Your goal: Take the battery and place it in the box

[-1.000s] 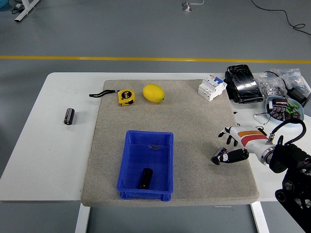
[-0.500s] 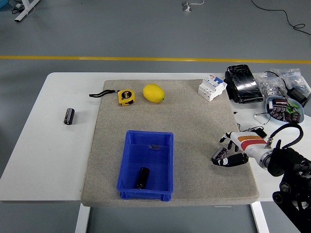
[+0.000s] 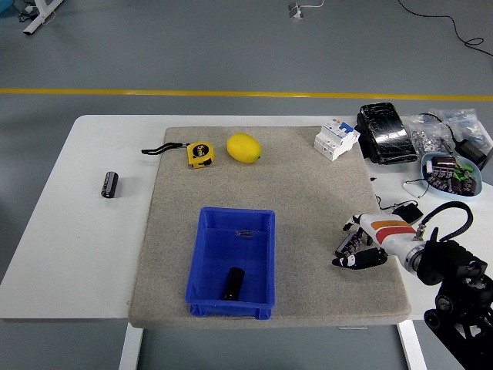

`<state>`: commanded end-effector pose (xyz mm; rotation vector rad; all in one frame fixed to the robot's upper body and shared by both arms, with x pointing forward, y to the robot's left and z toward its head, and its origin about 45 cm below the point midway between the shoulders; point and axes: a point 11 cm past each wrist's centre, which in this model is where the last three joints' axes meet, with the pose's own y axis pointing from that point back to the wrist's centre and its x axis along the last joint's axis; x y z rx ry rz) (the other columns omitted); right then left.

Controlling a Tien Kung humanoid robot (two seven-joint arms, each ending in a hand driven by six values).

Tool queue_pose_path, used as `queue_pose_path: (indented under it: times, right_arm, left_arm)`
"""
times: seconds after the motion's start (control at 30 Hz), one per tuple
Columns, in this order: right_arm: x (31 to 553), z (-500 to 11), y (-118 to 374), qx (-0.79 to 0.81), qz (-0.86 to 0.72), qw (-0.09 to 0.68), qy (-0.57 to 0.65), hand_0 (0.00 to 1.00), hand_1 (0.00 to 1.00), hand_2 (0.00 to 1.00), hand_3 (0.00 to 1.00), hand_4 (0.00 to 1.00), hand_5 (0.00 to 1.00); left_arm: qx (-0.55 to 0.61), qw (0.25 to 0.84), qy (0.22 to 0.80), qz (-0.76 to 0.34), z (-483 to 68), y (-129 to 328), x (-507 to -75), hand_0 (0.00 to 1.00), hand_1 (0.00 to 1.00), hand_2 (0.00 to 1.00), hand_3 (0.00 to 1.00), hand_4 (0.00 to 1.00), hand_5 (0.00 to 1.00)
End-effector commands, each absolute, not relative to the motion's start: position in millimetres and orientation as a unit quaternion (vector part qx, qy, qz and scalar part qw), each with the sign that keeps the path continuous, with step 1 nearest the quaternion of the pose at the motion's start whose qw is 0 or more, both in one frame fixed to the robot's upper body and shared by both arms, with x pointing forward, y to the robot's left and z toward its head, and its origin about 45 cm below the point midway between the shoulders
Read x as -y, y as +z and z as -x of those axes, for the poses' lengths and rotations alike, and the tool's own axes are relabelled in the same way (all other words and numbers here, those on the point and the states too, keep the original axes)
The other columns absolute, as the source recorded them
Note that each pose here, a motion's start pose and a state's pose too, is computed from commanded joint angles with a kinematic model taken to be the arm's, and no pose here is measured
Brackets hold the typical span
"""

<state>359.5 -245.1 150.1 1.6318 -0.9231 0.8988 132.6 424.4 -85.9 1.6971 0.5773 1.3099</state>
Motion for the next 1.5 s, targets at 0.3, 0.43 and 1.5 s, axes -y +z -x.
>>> queue_pose_path:
  times: [0.3,0.43,1.5]
  right_arm:
    - [248.9,-362.3,149.3,0.406,-0.666,0.504,0.370,0.337,0.402,0.478,0.639,0.998,0.407]
    - [250.8,-363.4,150.1,0.409,-0.664,0.504,0.371,0.337,0.402,0.478,0.639,0.998,0.407]
    - [251.2,-363.5,150.4,0.418,-0.662,0.497,0.374,0.259,0.349,0.419,0.505,0.990,0.368]
  left_arm:
    - [-0.233,0.446,0.528,-0.685,-133.1,-86.0,-423.8,0.610,0.545,0.604,0.616,0.617,0.665]
    - [-0.233,0.446,0.527,-0.685,-133.1,-85.9,-424.0,0.610,0.545,0.604,0.616,0.617,0.665]
    - [-0.233,0.446,0.524,-0.687,-131.5,-86.5,-423.4,0.614,0.551,0.611,0.616,0.618,0.666]
